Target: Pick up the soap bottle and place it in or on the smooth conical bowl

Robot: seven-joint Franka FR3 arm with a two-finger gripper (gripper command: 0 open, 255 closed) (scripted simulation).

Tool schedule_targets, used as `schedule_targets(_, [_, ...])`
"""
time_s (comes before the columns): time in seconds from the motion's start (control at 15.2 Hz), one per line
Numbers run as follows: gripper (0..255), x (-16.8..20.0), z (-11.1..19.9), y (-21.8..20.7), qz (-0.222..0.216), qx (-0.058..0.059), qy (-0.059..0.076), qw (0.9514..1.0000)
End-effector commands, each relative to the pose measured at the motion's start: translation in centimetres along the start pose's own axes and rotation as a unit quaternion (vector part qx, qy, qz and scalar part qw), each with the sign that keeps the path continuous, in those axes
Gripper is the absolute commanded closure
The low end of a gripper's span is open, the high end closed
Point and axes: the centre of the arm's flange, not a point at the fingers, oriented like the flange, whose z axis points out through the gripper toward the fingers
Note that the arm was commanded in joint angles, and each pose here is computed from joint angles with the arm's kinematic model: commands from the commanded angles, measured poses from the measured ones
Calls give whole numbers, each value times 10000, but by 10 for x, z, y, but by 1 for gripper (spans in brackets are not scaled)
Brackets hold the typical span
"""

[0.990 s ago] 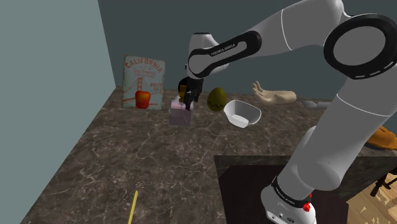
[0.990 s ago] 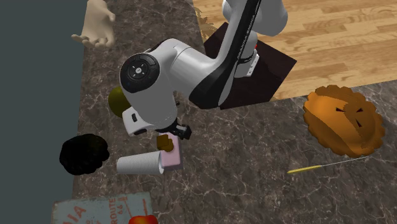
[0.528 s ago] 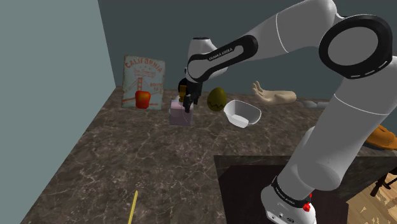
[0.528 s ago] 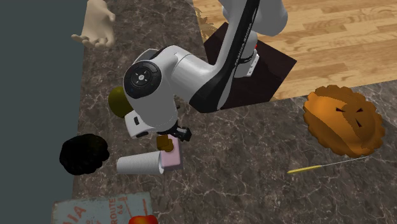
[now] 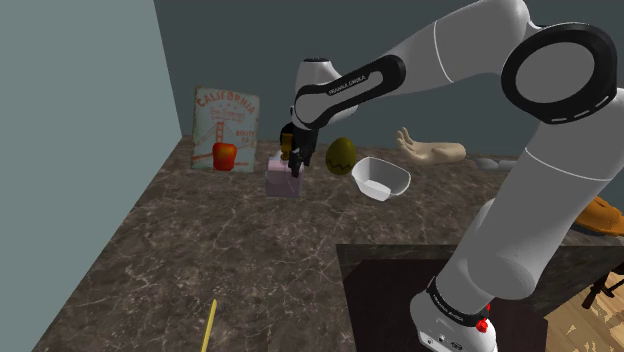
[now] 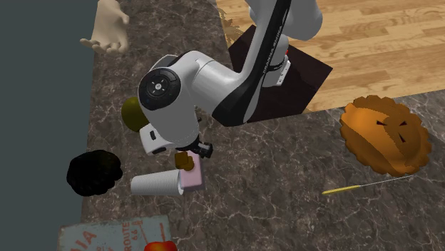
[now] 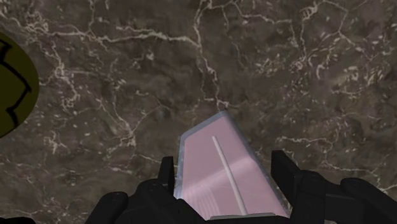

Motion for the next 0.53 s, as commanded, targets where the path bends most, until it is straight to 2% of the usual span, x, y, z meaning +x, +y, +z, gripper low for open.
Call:
schedule_targets(0.0, [255, 0, 0, 0, -2, 1, -2, 10000])
schedule_targets(0.26, [255, 0, 1, 0, -2, 1, -2, 10000])
schedule_targets(0.46, [255, 0, -15, 0, -2, 1, -2, 10000])
